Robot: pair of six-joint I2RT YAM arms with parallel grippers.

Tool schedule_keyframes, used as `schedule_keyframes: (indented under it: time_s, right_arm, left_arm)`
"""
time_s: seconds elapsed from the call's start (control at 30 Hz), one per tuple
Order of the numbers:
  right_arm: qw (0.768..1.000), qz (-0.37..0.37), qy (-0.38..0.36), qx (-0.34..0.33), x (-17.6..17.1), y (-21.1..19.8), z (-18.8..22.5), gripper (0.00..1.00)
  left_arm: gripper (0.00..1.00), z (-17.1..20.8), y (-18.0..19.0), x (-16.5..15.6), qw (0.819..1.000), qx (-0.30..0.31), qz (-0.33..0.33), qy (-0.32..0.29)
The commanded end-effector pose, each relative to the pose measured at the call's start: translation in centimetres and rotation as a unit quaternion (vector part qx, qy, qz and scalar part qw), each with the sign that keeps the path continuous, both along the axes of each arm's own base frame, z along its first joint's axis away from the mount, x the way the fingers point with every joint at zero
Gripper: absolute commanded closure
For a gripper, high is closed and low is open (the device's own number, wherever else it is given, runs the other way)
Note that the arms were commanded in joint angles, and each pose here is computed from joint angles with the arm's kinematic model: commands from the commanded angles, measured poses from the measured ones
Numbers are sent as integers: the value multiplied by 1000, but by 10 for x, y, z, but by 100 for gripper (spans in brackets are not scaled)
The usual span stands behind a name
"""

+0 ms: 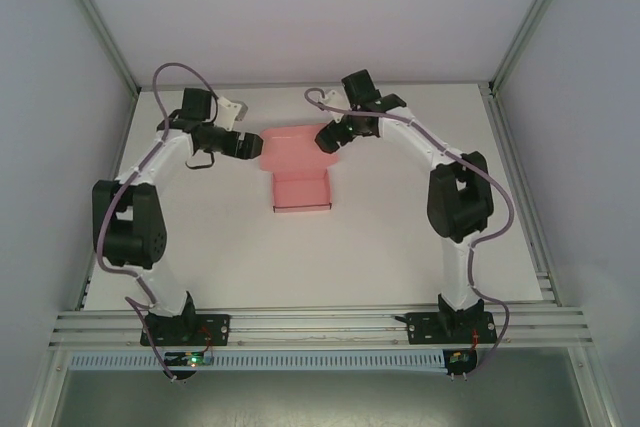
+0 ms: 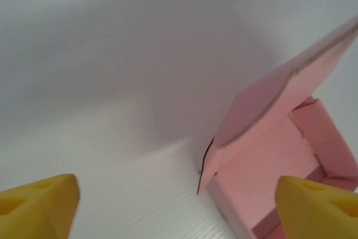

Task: Assemble paper box

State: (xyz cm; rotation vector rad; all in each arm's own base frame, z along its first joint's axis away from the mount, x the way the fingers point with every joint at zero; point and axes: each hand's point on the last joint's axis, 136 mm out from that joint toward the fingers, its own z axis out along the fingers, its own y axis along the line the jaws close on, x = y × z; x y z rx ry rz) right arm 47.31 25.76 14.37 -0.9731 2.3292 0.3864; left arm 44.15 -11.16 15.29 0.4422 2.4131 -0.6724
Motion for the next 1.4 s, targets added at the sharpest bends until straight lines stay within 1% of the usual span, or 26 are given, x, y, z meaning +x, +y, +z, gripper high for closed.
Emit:
schedule_keyframes:
  time_s: [0.0,0.03,0.1,0.23,0.27,0.3,0.33,0.37,0.4,0.43,0.5,0.53,0.63,0.7,0.73,0.83,0.87,0.93,0.97,1.03,1.1,1.17,1.23,1.3,1.37]
  right_arm:
    - [998,23,49,21,-6,4,-1,24]
    - [998,25,51,23,-6,5,0,24]
    - [998,34,57,24,-9,7,-1,29]
    - [996,44,70,18,-15,5,-6,30]
    - [996,46,73,17,-16,4,-8,32]
    - [996,47,74,19,-15,4,-9,34]
    - [996,47,78,21,-15,5,-10,36]
    - [996,48,77,27,-14,6,-9,37]
    - [996,44,78,31,-12,7,-9,40]
    - [995,45,78,35,-11,10,-8,42]
    - [995,47,78,37,-11,15,-9,43]
    - [995,49,78,35,-12,16,-10,49]
    - [995,53,73,28,-13,18,-9,58]
    - [996,56,71,27,-15,18,-8,67]
    - [996,52,75,25,-16,16,-8,71]
    - [996,46,82,9,-22,11,-8,77]
    - [996,44,83,2,-25,8,-8,83]
    - [996,38,77,-16,-29,4,-6,88]
    - [996,36,71,-27,-32,2,-5,94]
    - [998,12,48,-45,-31,-2,1,96]
    - [999,-23,15,-47,-25,-7,13,98]
    - [996,-75,-30,-42,-15,-14,29,100]
    - [987,-134,-85,-23,-6,-22,51,100]
    - [975,-181,-128,14,-1,-27,69,100]
    - [958,-229,-161,69,1,-31,83,100]
  left_arm:
    - [24,5,-22,-3,998,-21,-65,15]
    - [27,4,-26,-4,996,-26,-81,20]
    - [31,2,-37,-7,993,-32,-111,30]
    - [30,-9,-47,-6,989,-24,-139,46]
    - [33,-11,-48,-6,988,-24,-143,52]
    - [37,-11,-49,-6,987,-28,-147,57]
    - [39,-12,-50,-7,986,-30,-150,60]
    - [45,-12,-51,-8,986,-29,-154,60]
    - [54,-12,-51,-9,985,-28,-158,59]
    - [59,-11,-51,-11,984,-29,-166,58]
    - [64,-11,-52,-14,983,-30,-174,56]
    - [68,-12,-52,-14,983,-30,-174,57]
    - [76,-12,-54,-16,982,-34,-174,62]
    - [87,-12,-53,-15,983,-33,-171,63]
    - [90,-12,-53,-15,984,-28,-166,65]
    - [98,-12,-51,-7,988,-8,-141,60]
    - [100,-11,-51,-5,989,2,-133,57]
    - [100,-11,-53,0,992,21,-116,48]
    - [100,-10,-54,3,993,34,-103,43]
    - [100,-6,-56,12,995,61,-63,36]
    - [100,-1,-64,17,995,88,-35,20]
    - [100,9,-75,22,995,102,-4,-3]
    - [100,20,-88,27,995,95,27,-18]
    - [100,31,-101,32,996,66,58,-29]
    - [100,36,-112,39,994,35,91,-43]
